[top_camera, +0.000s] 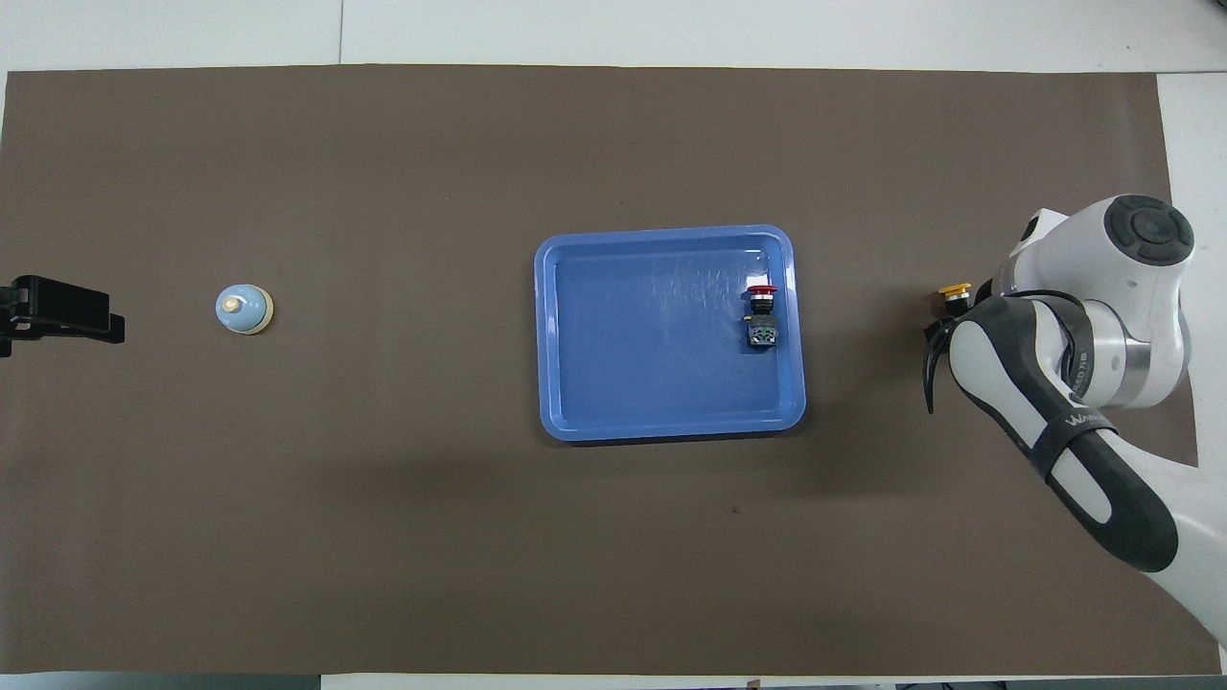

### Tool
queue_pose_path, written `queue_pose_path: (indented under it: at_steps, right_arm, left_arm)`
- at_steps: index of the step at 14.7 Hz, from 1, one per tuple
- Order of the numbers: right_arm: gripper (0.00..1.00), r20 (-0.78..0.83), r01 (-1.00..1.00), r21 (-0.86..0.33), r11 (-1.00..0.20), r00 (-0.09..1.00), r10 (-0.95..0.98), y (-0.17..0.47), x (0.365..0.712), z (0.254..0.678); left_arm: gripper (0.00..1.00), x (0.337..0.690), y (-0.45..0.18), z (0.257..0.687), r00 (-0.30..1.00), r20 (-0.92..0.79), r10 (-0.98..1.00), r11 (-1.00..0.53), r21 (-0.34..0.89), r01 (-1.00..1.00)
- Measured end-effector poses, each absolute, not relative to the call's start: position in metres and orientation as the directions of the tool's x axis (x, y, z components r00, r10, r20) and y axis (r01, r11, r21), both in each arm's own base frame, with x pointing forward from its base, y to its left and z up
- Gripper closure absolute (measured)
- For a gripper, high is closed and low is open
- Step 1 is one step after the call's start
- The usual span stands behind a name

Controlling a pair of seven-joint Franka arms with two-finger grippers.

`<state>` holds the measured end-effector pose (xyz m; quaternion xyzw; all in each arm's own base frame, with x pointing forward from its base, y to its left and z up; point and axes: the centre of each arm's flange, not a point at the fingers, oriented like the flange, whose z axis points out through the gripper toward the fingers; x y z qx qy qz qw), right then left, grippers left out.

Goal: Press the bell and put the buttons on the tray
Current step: 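Grasp the yellow button with the right gripper, then place the yellow button in the tray beside the red one, right gripper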

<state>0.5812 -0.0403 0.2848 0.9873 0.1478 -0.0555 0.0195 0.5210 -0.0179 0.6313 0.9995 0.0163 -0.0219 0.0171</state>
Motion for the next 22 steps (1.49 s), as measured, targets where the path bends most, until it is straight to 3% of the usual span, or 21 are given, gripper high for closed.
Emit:
queue_pose_path:
  at_steps: [2, 6, 9, 14, 20, 22]
  right_arm:
    - [0.59, -0.118, 0.323, 0.023, -0.946, 0.941, 0.319, -0.017, 0.587, 0.300]
    - [0.59, -0.171, 0.347, 0.062, -0.936, 0.928, 0.333, 0.075, 0.606, 0.368]
    - [0.59, -0.144, 0.271, 0.094, -0.958, 0.956, 0.257, 0.160, 0.600, 0.397]
    - [0.59, -0.069, 0.077, -0.043, -0.996, 0.994, 0.080, 0.288, 0.577, 0.360]
    - [0.59, -0.047, 0.036, -0.051, -0.998, 0.998, 0.038, 0.304, 0.584, 0.309]
    - [0.49, -0.046, 0.033, -0.051, -0.998, 0.998, 0.035, 0.303, 0.585, 0.310]
  left_arm:
    - [0.00, 0.521, -0.018, 0.631, 0.998, -0.045, 0.032, -0.999, 0.033, 0.033]
    - [0.00, 0.521, -0.018, 0.631, 0.998, -0.046, 0.031, -0.999, 0.033, 0.033]
    - [0.00, 0.520, -0.018, 0.631, 0.998, -0.056, 0.031, -0.999, 0.033, 0.033]
    - [0.00, 0.519, -0.018, 0.630, 0.998, -0.062, -0.010, -0.999, 0.035, -0.007]
    - [0.00, 0.519, -0.018, 0.630, 0.992, -0.059, -0.108, -0.994, 0.041, -0.105]
    - [0.00, 0.519, -0.018, 0.629, 0.991, -0.059, -0.117, -0.993, 0.041, -0.115]
